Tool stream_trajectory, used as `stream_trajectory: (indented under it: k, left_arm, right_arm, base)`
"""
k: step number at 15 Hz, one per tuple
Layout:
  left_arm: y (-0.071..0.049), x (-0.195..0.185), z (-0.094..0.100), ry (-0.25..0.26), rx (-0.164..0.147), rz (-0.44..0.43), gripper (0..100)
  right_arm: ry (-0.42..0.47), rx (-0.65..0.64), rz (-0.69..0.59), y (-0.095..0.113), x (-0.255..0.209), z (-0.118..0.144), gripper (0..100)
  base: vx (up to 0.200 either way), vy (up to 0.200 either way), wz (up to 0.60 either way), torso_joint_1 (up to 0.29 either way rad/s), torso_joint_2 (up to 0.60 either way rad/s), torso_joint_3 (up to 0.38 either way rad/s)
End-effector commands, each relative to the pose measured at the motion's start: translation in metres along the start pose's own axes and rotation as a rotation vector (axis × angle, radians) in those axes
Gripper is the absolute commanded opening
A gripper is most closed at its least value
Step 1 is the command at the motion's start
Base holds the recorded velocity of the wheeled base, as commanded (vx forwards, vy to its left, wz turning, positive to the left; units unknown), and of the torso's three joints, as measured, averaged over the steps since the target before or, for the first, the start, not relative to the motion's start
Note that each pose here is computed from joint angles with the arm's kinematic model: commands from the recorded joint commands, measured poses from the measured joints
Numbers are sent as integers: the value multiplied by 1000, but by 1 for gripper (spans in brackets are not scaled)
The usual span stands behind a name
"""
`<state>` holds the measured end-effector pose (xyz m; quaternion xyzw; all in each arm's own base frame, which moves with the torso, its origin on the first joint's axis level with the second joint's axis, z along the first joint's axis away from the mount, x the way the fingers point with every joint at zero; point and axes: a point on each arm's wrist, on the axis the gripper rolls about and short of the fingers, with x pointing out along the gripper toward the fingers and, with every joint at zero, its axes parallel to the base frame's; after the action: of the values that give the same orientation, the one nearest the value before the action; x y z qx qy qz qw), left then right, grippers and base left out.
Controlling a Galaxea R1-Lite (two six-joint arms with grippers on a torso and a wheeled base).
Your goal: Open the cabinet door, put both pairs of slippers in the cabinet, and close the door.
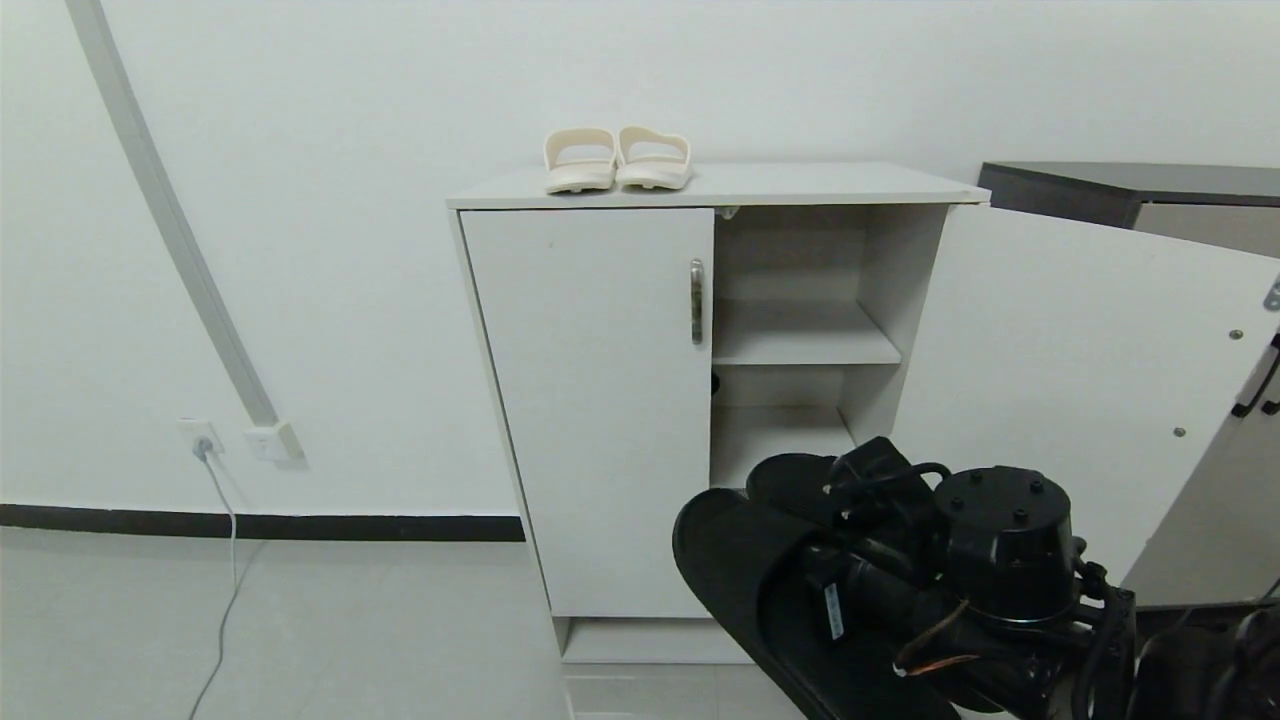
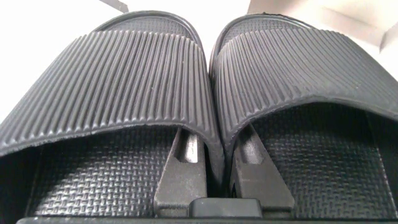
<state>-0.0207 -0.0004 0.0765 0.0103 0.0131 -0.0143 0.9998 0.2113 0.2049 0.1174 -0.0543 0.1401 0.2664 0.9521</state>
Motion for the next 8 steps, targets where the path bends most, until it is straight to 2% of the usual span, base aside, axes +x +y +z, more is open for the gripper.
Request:
stream_trajectory:
  k: [1, 3, 5, 8]
  left_arm:
    - [0, -2, -1, -25, 6, -2, 0]
    - [0, -2, -1, -25, 23, -5, 0]
    - [0, -2, -1, -25, 18, -5, 0]
    - [0, -2, -1, -25, 10, -3, 0]
  right_arm:
    - [2, -3, -25, 3, 3, -1, 0]
    - [-19, 6, -113, 5, 16, 3, 0]
    - [-34, 11, -198, 13, 32, 3, 0]
    - [-96, 85, -387, 27, 71, 2, 0]
  base:
    - [0, 0, 0, 0, 0, 0]
    - [0, 0, 0, 0, 0, 0]
    - [0, 0, 0, 0, 0, 0]
    - [0, 0, 0, 0, 0, 0]
